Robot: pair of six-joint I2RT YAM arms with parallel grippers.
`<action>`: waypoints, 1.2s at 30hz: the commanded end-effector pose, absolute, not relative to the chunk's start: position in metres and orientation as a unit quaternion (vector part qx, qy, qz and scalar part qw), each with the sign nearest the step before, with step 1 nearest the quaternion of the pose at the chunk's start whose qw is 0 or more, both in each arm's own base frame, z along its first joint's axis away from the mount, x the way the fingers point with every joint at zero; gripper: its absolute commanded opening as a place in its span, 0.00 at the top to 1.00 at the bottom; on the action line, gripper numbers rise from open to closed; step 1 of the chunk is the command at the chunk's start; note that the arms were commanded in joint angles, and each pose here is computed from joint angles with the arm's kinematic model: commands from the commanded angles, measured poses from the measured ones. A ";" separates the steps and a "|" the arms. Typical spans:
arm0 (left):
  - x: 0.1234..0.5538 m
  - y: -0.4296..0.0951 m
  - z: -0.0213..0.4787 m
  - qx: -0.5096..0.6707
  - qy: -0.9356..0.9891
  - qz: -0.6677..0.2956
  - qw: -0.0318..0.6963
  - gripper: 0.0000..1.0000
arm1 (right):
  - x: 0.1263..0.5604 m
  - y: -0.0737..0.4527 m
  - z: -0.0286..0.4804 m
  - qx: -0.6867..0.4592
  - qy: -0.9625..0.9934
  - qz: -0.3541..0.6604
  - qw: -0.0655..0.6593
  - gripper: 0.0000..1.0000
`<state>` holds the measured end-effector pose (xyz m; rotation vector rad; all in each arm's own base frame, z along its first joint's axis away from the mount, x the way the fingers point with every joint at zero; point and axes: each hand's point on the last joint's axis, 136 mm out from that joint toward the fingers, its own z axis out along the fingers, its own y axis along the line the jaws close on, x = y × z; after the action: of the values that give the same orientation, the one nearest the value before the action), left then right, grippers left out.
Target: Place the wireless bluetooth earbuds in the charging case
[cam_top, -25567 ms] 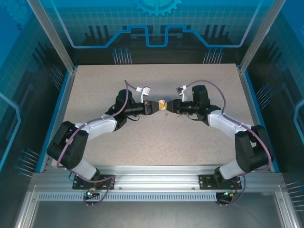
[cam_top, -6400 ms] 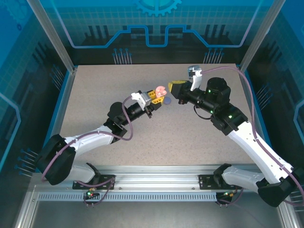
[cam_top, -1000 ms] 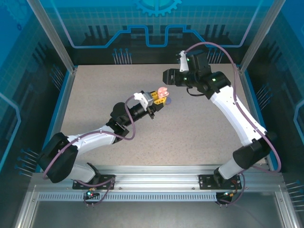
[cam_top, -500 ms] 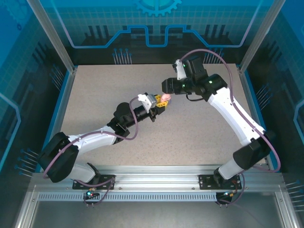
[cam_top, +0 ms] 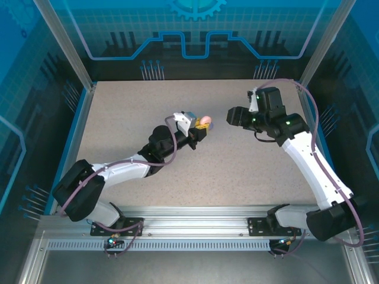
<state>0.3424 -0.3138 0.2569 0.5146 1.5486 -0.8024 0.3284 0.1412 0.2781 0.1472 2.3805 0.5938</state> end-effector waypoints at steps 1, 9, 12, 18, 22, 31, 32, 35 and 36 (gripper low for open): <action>0.365 -0.299 0.217 0.107 0.756 -0.359 0.537 1.00 | 0.330 0.130 0.267 0.094 0.908 0.225 0.340 0.33; 0.387 -0.269 0.117 -0.066 0.847 -0.387 0.359 1.00 | 0.322 0.117 0.216 0.116 0.921 0.193 0.318 0.33; 0.395 -0.264 0.094 -0.098 0.856 -0.395 0.320 1.00 | 0.319 0.115 0.205 0.119 0.923 0.190 0.313 0.33; 0.407 -0.262 0.063 -0.125 0.877 -0.383 0.263 1.00 | 0.314 0.112 0.193 0.121 0.926 0.184 0.307 0.33; 0.414 -0.261 0.048 -0.135 0.891 -0.367 0.230 1.00 | 0.314 0.110 0.188 0.121 0.928 0.181 0.304 0.33; 0.418 -0.244 0.022 -0.161 0.916 -0.324 0.171 0.72 | 0.314 0.106 0.185 0.128 0.927 0.181 0.301 0.32; 0.417 -0.242 0.020 -0.163 0.919 -0.320 0.166 0.70 | 0.314 0.106 0.186 0.128 0.927 0.182 0.302 0.32; 0.416 -0.237 0.018 -0.164 0.922 -0.313 0.158 0.65 | 0.313 0.105 0.188 0.128 0.926 0.182 0.303 0.32; 0.415 -0.236 0.018 -0.164 0.923 -0.312 0.156 0.64 | 0.313 0.105 0.189 0.129 0.926 0.182 0.304 0.32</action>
<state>0.4228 -0.2423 0.0267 -0.4468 2.5662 -0.9149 0.3115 0.1101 0.1807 0.3172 2.4888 0.4751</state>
